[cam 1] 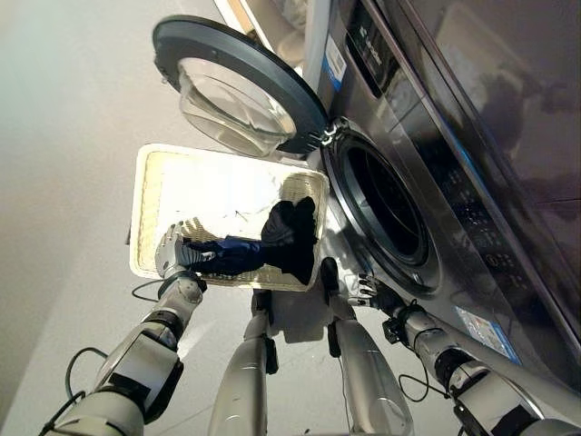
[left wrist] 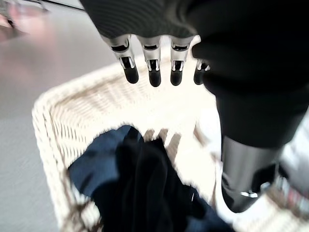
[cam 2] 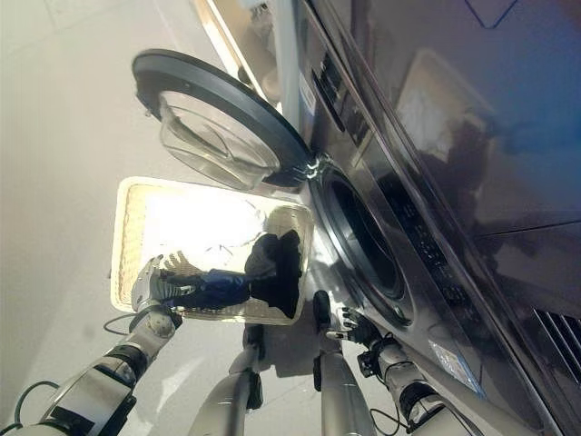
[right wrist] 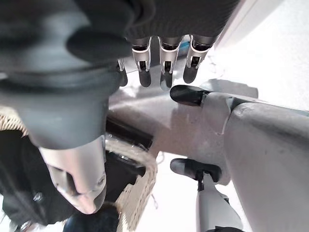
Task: Put the clothes into the washing machine.
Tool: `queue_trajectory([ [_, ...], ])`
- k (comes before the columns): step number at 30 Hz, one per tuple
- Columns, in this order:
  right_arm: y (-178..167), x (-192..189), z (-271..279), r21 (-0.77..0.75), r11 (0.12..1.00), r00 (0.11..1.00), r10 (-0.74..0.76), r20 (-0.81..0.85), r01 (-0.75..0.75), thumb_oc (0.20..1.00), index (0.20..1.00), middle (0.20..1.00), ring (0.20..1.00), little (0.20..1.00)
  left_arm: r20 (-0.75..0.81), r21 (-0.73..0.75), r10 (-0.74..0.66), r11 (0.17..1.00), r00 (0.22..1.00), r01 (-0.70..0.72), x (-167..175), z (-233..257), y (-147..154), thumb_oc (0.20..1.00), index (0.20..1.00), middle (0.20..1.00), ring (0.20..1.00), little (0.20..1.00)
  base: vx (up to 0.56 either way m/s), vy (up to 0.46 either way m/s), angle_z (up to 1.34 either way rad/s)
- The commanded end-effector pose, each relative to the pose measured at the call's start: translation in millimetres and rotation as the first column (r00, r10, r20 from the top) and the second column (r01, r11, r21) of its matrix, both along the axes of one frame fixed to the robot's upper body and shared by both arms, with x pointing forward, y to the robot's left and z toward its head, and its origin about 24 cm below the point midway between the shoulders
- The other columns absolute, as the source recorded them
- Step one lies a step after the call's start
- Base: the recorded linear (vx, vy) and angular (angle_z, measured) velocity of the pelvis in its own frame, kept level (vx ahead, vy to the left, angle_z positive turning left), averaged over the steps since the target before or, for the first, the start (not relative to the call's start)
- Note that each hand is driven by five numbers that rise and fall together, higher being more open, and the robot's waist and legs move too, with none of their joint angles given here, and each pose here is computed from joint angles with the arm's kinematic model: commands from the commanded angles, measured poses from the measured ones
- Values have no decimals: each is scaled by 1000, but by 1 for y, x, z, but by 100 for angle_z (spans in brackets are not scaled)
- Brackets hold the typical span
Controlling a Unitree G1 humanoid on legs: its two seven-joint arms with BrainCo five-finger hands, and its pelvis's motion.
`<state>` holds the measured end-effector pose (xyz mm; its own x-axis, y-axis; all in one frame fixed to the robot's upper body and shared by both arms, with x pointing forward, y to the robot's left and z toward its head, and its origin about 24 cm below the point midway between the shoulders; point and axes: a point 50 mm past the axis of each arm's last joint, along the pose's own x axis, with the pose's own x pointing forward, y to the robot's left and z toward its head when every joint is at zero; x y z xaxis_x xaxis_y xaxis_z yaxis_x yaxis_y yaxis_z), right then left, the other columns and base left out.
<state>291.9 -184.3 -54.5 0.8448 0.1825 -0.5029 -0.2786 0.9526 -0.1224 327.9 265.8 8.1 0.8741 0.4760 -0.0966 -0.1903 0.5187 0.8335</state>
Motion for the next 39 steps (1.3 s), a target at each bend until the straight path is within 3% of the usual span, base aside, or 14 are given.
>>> queue_trajectory([
  [1,-5,10,15,-2,1000,997,15,69,-14,1000,1000,1000,1000,1000,-78,56,55,997,995,-51,1,13,27,1000,1000,1000,1000,1000,-32,62,-9],
  [11,-14,24,36,10,1000,990,11,143,-13,1000,1000,1000,1000,1000,-369,-18,23,999,929,-32,7,16,33,1000,1000,1000,1000,1000,-14,41,-8],
  [16,-13,34,53,29,999,982,32,188,-38,1000,1000,1000,1000,1000,-438,132,27,991,899,34,18,36,37,1000,1000,1000,1000,1000,-11,32,-6],
  [23,-10,43,68,70,996,969,41,244,-60,1000,1000,1000,1000,1000,-370,318,67,946,927,59,35,72,38,1000,1000,1000,1000,1000,-3,-1,0],
  [24,-10,43,70,75,995,967,40,251,-61,1000,1000,1000,1000,1000,-357,316,54,947,933,66,38,76,36,931,931,931,931,931,-9,-51,-1],
  [25,-8,44,71,82,995,965,37,260,-60,1000,1000,1000,1000,1000,-323,285,21,955,946,76,42,78,30,661,661,661,661,661,-7,-54,-2],
  [27,-6,46,74,96,994,961,32,274,-60,1000,1000,1000,1000,1000,-288,255,-8,963,958,85,45,81,25,511,511,511,511,511,-6,-51,-2],
  [29,-2,47,78,115,991,955,29,296,-66,1000,1000,1000,1000,1000,-236,203,-60,973,970,109,50,82,16,200,200,200,200,200,-2,-69,-2],
  [39,8,57,112,204,975,912,-5,410,-87,1000,1000,1000,1000,1000,-136,144,-174,971,975,193,55,87,-1,200,200,200,200,200,-6,-44,4],
])
